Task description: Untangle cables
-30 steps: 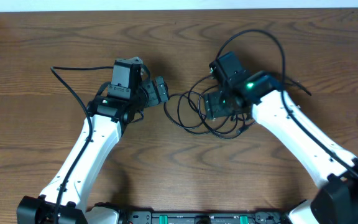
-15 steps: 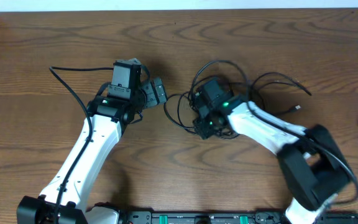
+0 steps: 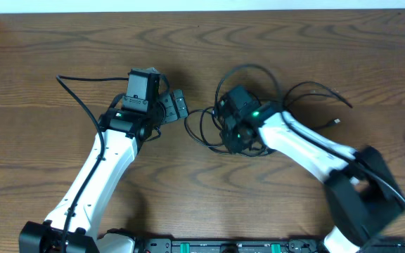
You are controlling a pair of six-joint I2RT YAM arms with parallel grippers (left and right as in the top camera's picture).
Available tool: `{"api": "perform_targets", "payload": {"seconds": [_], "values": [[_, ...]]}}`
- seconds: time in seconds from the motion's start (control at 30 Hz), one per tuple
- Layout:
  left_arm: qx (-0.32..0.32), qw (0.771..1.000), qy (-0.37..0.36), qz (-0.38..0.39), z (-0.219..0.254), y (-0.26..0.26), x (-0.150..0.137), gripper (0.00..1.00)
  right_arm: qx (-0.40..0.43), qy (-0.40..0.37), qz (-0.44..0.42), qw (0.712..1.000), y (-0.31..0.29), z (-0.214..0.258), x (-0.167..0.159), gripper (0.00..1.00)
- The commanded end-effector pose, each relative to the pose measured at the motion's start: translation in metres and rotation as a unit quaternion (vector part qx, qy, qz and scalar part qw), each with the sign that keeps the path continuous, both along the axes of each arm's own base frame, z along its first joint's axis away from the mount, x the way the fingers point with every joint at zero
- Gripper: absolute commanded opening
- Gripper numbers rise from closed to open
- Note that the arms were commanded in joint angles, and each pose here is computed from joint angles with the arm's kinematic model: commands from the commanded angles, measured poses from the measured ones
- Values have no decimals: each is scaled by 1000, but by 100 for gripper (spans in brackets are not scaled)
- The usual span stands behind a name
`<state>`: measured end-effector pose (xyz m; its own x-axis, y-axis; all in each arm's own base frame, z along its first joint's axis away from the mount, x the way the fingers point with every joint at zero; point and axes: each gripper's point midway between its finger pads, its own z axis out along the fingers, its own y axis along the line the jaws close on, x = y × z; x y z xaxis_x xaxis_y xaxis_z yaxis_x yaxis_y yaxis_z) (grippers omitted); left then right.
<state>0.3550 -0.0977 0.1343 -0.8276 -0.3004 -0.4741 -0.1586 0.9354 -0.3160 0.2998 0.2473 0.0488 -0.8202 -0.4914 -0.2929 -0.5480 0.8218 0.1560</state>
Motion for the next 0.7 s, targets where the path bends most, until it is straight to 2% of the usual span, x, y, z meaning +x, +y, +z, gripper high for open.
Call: {"api": "perform_targets", "payload": {"seconds": [0.0,0.1,0.33,0.5,0.67], "values": [[4,1000,-5,3,3,2,0,100,80,-104,-12,991,12,99,24,1],[-14,1000,-1,-8,4,-5,-2,100,124,-157,-8,980,10,152,18,1],[-59,997,11,-41,6,-24,-8,100,174,-229,-10,958,-5,221,1,1],[-81,996,22,-7,6,-24,-9,100,174,-267,-30,947,-18,241,6,1],[-108,993,33,27,7,-29,-9,100,185,-260,-42,947,-19,243,5,1]]}}
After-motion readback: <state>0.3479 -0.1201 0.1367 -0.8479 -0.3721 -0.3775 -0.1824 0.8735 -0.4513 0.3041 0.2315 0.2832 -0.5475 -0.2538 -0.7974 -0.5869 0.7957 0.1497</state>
